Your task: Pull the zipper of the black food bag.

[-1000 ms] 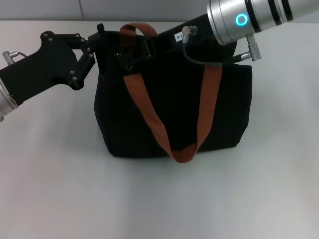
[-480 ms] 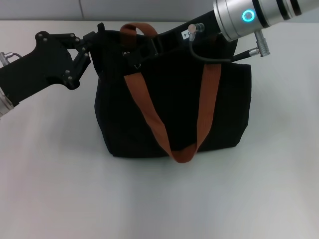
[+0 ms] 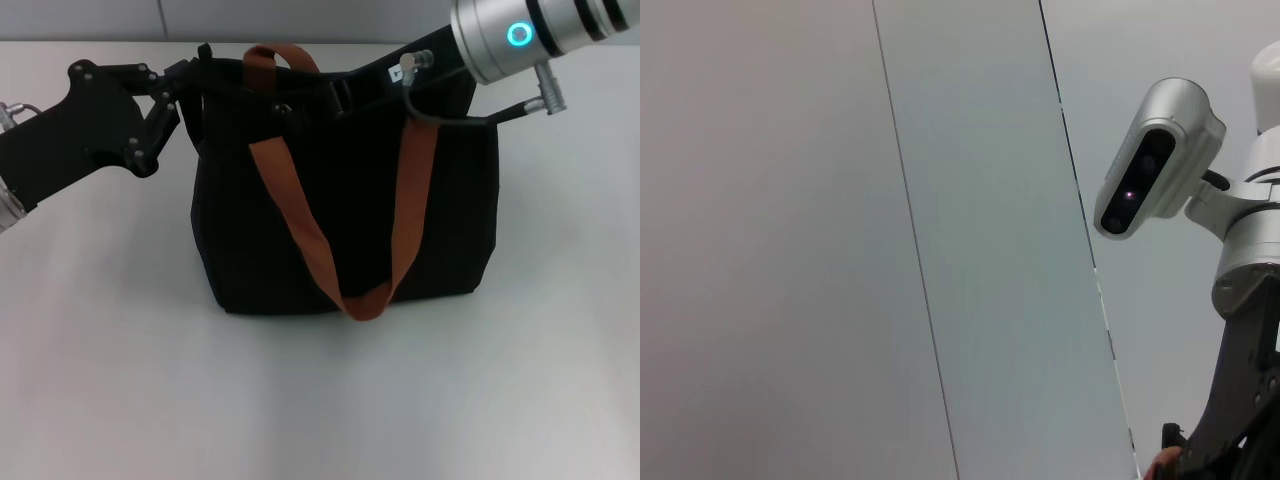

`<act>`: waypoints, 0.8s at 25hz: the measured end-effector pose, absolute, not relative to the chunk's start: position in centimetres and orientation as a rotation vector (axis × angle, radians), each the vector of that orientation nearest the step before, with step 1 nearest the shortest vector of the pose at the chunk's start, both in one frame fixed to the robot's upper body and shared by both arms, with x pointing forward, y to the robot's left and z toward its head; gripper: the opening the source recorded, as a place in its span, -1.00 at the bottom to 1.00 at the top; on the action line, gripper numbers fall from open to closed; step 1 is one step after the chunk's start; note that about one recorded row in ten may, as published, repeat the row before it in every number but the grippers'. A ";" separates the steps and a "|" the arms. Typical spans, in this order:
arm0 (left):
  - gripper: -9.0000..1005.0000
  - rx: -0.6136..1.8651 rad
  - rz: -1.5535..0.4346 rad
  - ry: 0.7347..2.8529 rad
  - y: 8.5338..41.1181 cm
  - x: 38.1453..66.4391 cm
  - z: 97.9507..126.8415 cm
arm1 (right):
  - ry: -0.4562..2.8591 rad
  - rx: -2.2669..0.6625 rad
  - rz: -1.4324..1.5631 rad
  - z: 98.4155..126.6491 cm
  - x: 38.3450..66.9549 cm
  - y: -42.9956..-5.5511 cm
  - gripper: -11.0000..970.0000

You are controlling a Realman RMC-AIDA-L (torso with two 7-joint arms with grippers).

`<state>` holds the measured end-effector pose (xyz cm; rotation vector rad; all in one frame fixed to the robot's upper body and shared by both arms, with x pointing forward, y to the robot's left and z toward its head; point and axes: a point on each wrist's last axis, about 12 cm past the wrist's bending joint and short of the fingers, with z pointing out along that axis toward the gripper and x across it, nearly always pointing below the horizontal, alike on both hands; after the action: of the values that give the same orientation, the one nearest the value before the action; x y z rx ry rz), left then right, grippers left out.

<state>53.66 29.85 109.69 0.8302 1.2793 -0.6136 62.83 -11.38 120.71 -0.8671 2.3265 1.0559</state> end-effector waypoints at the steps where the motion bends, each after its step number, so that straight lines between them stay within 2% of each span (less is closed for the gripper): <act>1: -0.89 0.831 -0.613 1.279 29.9 53.7 109.7 | 2.326 -0.863 1.052 120.8 62.8 -11.5 -0.98; 20: -0.89 0.825 -0.603 1.286 30.0 53.8 109.7 | 2.377 -0.809 0.928 121.3 62.4 -13.8 -0.98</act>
<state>53.78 30.03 109.71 0.8245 1.2855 -0.6030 62.43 -13.79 121.32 -0.8094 2.3770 0.9282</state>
